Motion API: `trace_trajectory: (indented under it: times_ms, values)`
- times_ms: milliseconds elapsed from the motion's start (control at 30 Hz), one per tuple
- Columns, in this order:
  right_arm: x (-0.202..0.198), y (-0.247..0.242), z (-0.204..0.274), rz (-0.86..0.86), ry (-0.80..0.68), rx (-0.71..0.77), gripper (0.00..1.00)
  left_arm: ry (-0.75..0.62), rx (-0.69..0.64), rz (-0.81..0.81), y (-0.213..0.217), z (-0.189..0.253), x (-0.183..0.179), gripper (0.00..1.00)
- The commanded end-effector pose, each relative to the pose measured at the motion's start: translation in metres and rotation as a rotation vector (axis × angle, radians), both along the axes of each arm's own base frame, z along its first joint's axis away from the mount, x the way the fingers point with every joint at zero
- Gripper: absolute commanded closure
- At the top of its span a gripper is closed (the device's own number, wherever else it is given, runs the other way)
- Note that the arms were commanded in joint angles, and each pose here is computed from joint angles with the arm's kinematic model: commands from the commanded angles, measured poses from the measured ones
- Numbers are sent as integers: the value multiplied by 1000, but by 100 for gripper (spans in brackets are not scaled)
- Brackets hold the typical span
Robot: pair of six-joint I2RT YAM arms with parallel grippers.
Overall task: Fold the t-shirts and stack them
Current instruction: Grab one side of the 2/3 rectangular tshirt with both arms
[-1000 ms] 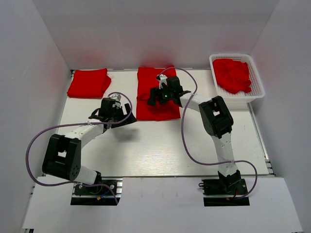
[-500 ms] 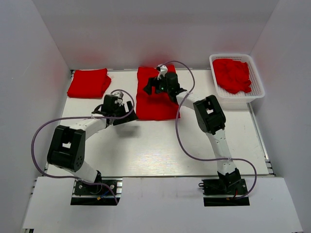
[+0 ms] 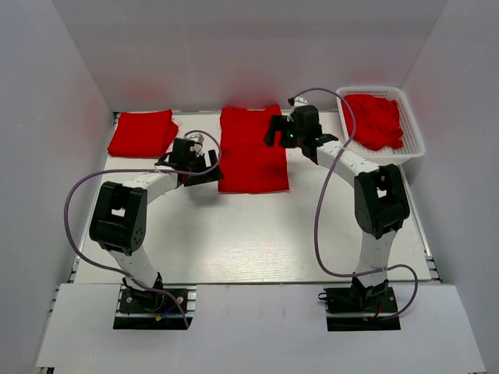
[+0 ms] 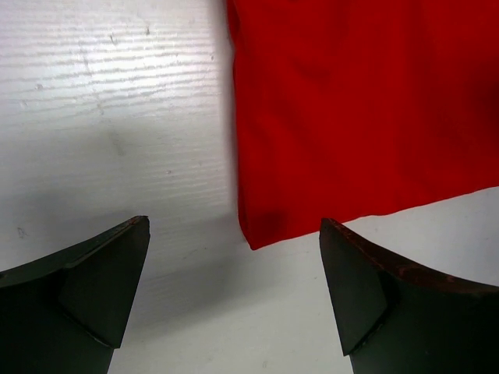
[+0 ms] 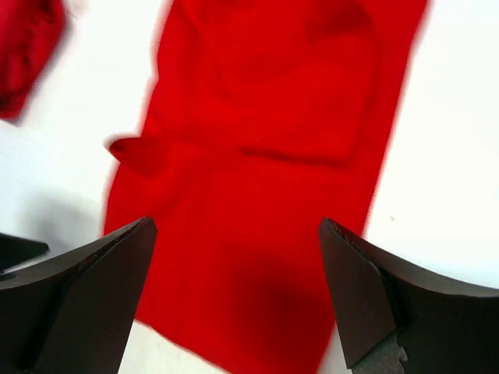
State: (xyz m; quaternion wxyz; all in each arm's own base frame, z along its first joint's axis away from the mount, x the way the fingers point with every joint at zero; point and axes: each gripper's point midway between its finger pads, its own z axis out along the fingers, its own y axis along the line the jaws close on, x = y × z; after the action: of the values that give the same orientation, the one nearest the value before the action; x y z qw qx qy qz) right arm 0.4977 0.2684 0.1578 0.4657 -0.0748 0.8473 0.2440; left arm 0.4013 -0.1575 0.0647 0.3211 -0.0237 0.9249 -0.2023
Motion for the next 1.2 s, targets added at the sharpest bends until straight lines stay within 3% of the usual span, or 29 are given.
trace_trajectory:
  times_ms: [0, 333, 533, 633, 700, 767, 867, 1033, 1133, 1167]
  values:
    - [-53, -39, -82, -46, 341, -100, 10, -1, 4, -37, -5, 3, 0, 0]
    - [-123, -61, -123, 10, 495, -75, 10, 56, 19, -93, -22, -29, -12, 0]
    - [-143, -53, -126, 55, 532, -8, 10, 65, 30, -104, -29, -35, -10, 12]
    - [-147, -55, -124, 52, 522, -3, 10, 71, 40, -108, -30, -39, -14, 23]
    - [-150, -55, -126, 62, 529, 2, 14, 82, 43, -108, -29, -42, -18, 32]
    - [-150, -53, -125, 72, 524, 15, 21, 97, 56, -101, -26, -49, -21, 32]
    - [-148, -53, -131, 67, 518, 18, 30, 125, 64, -101, -23, -58, -27, 44]
    - [-131, -52, -132, 41, 484, 20, 38, 126, 68, -94, -26, -59, -25, 56]
    - [-116, -48, -128, 35, 430, 36, 56, 126, 68, -94, -27, -61, -24, 63]
    - [-113, -50, -131, 26, 424, 31, 67, 126, 68, -94, -27, -61, -24, 69]
